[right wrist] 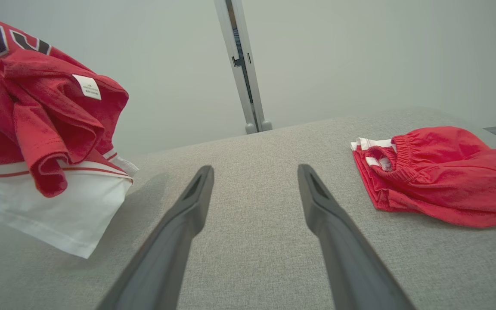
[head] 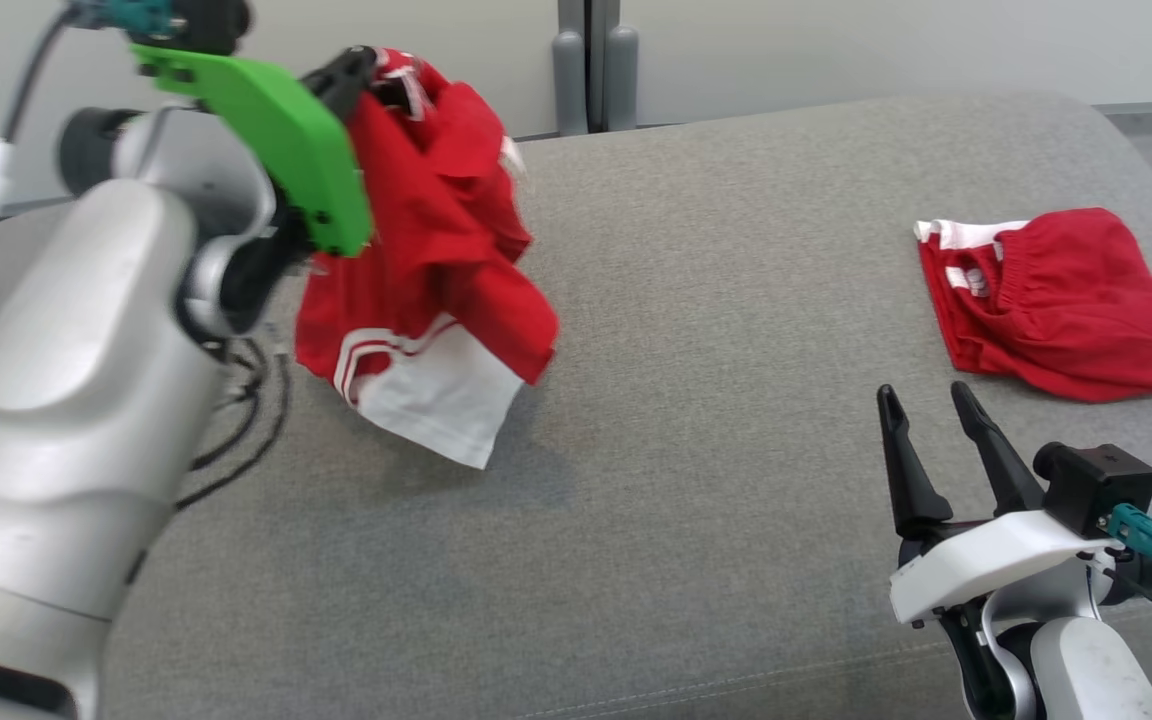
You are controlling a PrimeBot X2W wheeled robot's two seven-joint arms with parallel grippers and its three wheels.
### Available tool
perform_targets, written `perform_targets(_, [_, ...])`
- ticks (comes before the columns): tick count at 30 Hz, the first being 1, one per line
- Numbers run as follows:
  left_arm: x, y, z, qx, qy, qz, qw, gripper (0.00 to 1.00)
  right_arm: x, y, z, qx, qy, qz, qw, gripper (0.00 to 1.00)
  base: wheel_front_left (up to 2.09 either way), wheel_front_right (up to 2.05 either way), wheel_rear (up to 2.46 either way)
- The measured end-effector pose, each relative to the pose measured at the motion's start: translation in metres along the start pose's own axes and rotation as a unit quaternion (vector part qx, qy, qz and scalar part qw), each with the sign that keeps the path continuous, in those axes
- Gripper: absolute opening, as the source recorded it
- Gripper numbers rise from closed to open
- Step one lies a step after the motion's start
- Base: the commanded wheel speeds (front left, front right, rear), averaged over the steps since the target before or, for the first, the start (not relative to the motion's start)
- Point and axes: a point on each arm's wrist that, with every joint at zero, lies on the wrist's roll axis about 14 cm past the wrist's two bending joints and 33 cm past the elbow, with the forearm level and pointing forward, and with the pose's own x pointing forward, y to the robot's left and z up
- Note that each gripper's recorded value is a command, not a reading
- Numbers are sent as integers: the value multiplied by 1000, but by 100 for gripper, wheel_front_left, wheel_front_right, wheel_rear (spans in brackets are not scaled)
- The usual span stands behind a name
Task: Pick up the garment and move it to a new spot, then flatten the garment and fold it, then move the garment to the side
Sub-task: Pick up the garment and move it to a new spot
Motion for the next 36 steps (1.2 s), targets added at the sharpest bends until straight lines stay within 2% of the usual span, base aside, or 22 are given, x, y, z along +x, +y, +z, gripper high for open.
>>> perform_targets(3, [12,-35,-2,-5,0,-29,1000,0,-5,0,4,3,-5,-1,1000,100,0,0,0])
perform_targets(6, [25,-57,-6,-5,3,-38,999,0,-8,-3,5,7,-9,-6,1000,100,0,0,0])
perform_targets(8, [33,-58,-12,23,13,-32,999,0,-9,-5,5,10,-10,-10,1000,100,0,0,0])
perform_targets(13, [50,-59,-31,18,32,-37,999,0,-12,-16,0,12,-6,-27,1000,100,0,0,0])
perform_targets(22, [84,-92,-83,-42,42,-59,996,0,-8,-27,-6,10,0,-42,999,100,0,0,0])
perform_targets(23, [87,-95,-89,-48,42,-60,996,8,-9,-28,-7,10,0,-44,999,100,0,0,0])
perform_targets(25, [92,-99,-102,-59,45,-56,996,36,-9,-31,-8,11,3,-49,999,100,0,0,0])
perform_targets(26, [95,-100,-107,-63,44,-54,996,45,-9,-33,-8,10,4,-52,999,100,0,0,0])
perform_targets(27, [98,-101,-111,-65,41,-53,996,100,-10,-35,-9,9,5,-55,998,100,0,0,0])
perform_targets(36, [102,-104,-129,-84,21,-51,995,100,-14,-49,-13,-3,14,-75,997,100,0,0,0])
